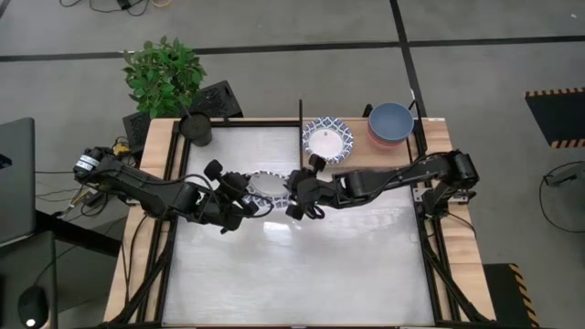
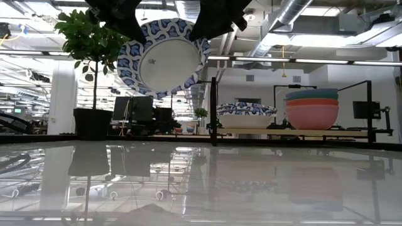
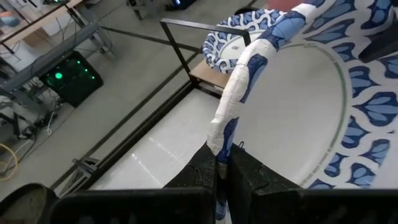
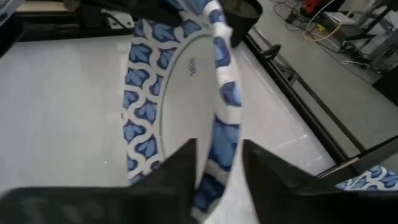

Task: Place and stack bowls onto a shelf
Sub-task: Stack the blue pattern bowl on top of the other blue pattern bowl on the shelf

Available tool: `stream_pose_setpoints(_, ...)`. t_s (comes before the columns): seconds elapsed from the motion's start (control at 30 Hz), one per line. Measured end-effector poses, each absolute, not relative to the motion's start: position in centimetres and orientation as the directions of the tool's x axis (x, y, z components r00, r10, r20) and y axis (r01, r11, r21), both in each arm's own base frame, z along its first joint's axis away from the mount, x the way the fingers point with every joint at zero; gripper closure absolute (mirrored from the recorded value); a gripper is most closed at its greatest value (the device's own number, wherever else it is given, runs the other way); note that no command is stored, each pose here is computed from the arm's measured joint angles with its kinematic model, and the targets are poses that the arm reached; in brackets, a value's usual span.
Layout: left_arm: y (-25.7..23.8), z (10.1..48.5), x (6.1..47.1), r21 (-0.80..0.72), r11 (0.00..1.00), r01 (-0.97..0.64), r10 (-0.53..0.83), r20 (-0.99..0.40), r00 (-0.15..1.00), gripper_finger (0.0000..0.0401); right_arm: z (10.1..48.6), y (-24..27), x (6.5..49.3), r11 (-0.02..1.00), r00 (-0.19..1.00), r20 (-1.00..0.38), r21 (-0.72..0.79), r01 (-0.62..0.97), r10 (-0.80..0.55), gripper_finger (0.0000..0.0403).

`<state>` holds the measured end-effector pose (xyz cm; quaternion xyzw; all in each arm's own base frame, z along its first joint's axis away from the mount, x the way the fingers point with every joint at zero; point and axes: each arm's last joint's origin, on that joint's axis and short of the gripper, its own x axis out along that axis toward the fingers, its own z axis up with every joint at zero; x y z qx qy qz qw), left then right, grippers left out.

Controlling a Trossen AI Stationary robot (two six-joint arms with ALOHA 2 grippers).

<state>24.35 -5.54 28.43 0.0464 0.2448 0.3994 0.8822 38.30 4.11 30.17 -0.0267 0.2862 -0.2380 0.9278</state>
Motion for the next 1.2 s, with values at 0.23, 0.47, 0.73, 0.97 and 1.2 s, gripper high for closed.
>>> stream_pose_setpoints(0.23, -5.6, 28.7, 24.6, 0.242, 0.674, -0.698, 0.728, -0.375, 0.573, 0.0396, 30.1, 4.1, 38.3, 0.882, 0.719, -0.520, -0.188, 0.431, -0.462, 0.0383)
stream_pose_setpoints(0.47, -5.8, 29.2, 25.1, 0.290, 0.701, -0.651, 0.711, -0.349, 0.610, 0.0321, 30.1, 4.1, 38.3, 0.877, 0.715, -0.521, -0.165, 0.452, -0.467, 0.0382)
stream_pose_setpoints(0.73, -5.1, 31.8, 23.4, 0.275, 0.682, -0.677, 0.731, -0.270, 0.627, 0.0207, 30.0, 1.5, 37.1, 0.796, 0.612, -0.583, -0.102, 0.597, -0.534, 0.0382)
stream_pose_setpoints(0.97, -3.7, 35.2, 19.4, 0.154, 0.670, -0.727, 0.742, -0.195, 0.642, 0.0158, 33.9, -2.7, 32.8, 0.710, 0.539, -0.588, -0.088, 0.698, -0.603, 0.0382)
stream_pose_setpoints(1.2, -2.7, 36.7, 16.3, 0.069, 0.684, -0.726, 0.725, -0.176, 0.666, 0.0156, 38.5, -9.3, 25.4, 0.553, 0.457, -0.583, 0.015, 0.833, -0.672, 0.0382)
